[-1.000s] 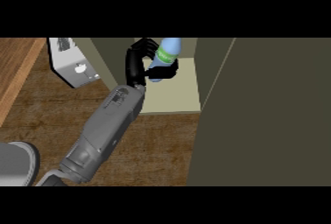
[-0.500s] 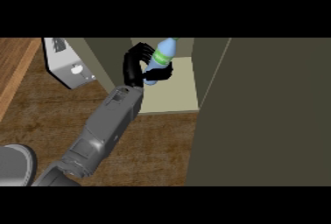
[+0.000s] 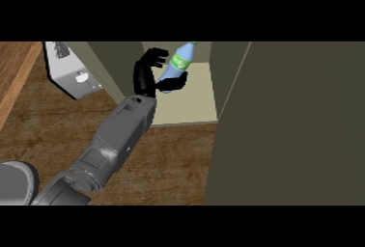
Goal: Pick up the bottled water, place it into the cabinet and close the cabinet
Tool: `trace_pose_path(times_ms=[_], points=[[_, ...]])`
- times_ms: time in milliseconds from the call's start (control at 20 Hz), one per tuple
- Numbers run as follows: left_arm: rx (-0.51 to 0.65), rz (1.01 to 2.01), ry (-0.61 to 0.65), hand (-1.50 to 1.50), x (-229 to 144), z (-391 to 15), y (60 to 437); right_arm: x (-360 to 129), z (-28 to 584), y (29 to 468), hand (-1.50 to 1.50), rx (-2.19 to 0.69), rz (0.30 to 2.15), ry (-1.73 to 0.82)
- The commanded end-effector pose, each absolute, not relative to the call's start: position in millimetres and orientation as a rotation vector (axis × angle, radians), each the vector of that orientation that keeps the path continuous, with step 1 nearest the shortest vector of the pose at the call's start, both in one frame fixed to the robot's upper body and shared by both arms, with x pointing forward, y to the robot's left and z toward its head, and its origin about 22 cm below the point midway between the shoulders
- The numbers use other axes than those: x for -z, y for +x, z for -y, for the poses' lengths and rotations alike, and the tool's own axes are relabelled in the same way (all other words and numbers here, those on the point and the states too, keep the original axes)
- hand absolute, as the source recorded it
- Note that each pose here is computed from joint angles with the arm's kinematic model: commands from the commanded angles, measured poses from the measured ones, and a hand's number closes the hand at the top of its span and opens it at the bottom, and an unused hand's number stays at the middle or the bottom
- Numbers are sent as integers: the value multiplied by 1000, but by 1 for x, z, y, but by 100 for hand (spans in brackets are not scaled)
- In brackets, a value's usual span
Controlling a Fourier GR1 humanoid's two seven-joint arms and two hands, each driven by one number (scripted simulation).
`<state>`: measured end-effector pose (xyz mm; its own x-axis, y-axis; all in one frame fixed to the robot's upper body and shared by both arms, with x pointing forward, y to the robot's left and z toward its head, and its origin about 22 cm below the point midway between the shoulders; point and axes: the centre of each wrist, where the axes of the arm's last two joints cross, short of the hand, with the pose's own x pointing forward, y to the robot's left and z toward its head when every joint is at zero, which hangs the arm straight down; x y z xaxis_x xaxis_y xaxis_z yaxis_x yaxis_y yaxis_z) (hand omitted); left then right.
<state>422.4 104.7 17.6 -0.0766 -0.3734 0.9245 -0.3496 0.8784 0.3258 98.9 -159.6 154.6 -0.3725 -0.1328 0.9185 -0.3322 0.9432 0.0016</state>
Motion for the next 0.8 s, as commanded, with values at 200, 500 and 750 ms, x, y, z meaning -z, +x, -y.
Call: trace_pose_path(times_ms=[200, 500, 750], points=[[123, 1597, 742, -150, -5, -126, 422, -165, 164, 82, -150, -242, 1970, 370], [104, 1602, 776, -150, 9, -144, 416, -170, 171, 79, -150, -256, 1991, 363], [75, 1648, 710, -150, 18, -121, 406, -161, 166, 91, -150, -246, 1989, 358]])
